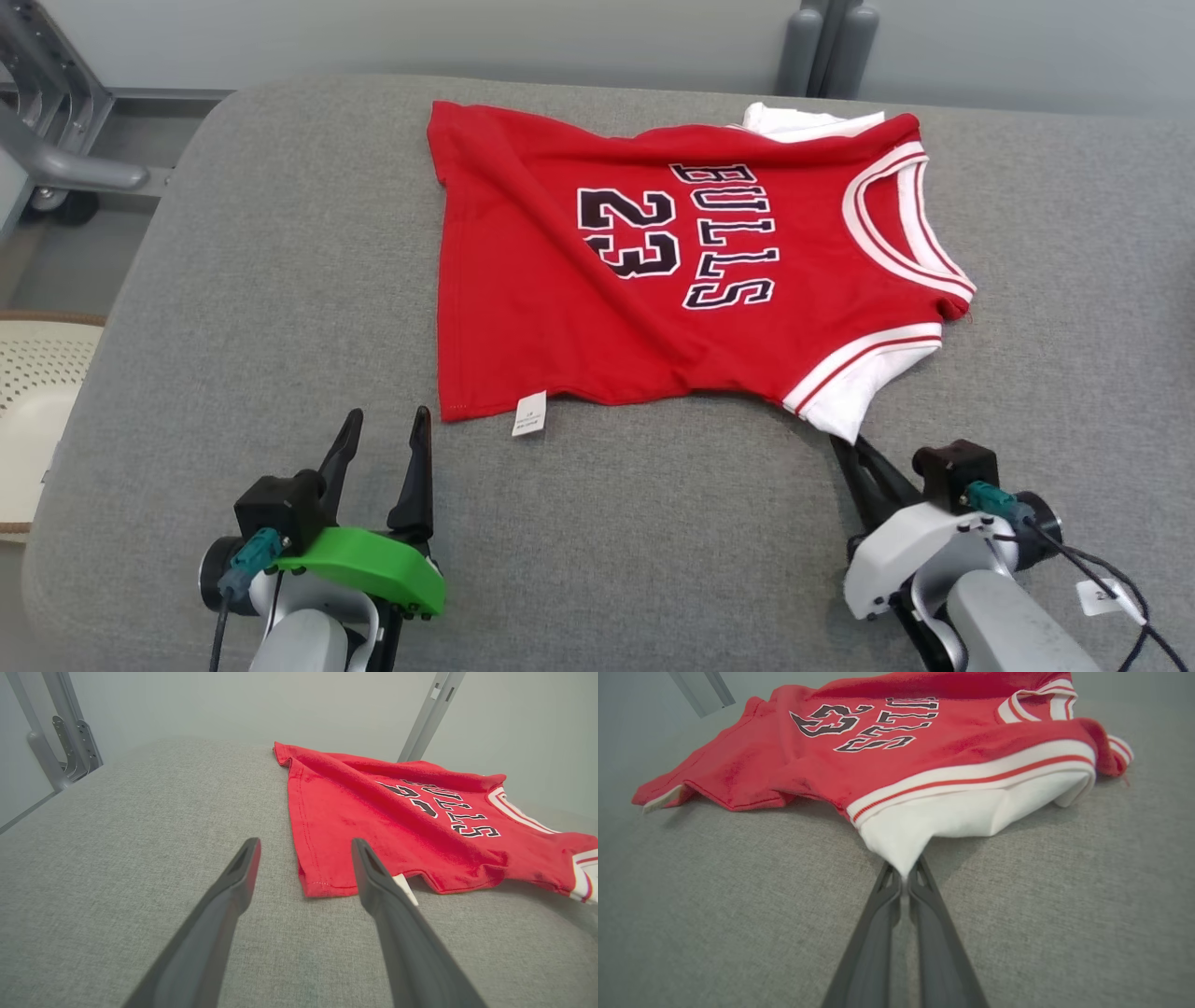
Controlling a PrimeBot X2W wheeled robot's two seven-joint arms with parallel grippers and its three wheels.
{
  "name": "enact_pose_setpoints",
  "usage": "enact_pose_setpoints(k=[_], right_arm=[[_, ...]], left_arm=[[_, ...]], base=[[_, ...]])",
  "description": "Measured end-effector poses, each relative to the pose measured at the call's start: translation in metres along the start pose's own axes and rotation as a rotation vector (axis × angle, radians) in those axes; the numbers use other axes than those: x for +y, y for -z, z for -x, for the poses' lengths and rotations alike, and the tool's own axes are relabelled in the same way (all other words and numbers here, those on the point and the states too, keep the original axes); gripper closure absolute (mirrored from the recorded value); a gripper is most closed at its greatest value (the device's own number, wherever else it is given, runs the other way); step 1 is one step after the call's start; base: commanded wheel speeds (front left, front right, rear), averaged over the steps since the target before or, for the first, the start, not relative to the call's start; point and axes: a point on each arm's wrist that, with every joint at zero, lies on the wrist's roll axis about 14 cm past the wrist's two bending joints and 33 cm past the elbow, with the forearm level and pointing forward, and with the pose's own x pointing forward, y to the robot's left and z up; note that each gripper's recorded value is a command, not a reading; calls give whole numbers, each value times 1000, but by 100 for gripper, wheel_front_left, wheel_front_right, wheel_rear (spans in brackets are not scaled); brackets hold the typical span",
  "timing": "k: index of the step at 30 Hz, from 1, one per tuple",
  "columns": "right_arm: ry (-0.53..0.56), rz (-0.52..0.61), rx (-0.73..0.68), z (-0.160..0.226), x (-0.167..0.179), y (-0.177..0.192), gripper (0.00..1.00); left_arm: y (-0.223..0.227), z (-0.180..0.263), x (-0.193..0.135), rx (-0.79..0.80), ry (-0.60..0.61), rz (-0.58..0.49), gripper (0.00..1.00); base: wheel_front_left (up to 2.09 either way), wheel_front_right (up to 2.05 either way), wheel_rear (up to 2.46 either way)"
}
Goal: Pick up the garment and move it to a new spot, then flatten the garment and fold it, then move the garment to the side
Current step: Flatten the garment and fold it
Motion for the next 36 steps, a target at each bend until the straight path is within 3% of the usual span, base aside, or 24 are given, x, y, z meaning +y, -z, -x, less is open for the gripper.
enact_pose_setpoints(k=[4, 9, 17, 19, 21, 22, 31, 36], right_arm=[[59, 89, -58, 13, -34, -24, 100], [100, 288, -159, 35, -62, -71, 100], [152, 476, -328, 63, -61, -157, 100], [157, 496, -358, 67, -55, -172, 95], [163, 496, -353, 66, -52, -177, 46], [162, 490, -325, 62, -51, -173, 0], [86, 356, -281, 27, -26, -151, 0], [214, 255, -211, 45, -73, -117, 0]], left_arm=[[1, 1, -13, 2, 37, 11, 0], [5, 6, -30, 7, 73, 42, 0], [12, 7, -57, 27, 143, 48, 0], [12, 8, -61, 29, 158, 46, 0], [12, 9, -65, 31, 168, 46, 0], [13, 10, -65, 33, 169, 47, 0], [16, 20, -47, 39, 115, 44, 0], [22, 25, -41, 54, 98, 46, 0]], base=[[0, 0, 0], [0, 0, 0], [0, 0, 0], [0, 0, 0], [0, 0, 0], [0, 0, 0], [0, 0, 0], [0, 0, 0]])
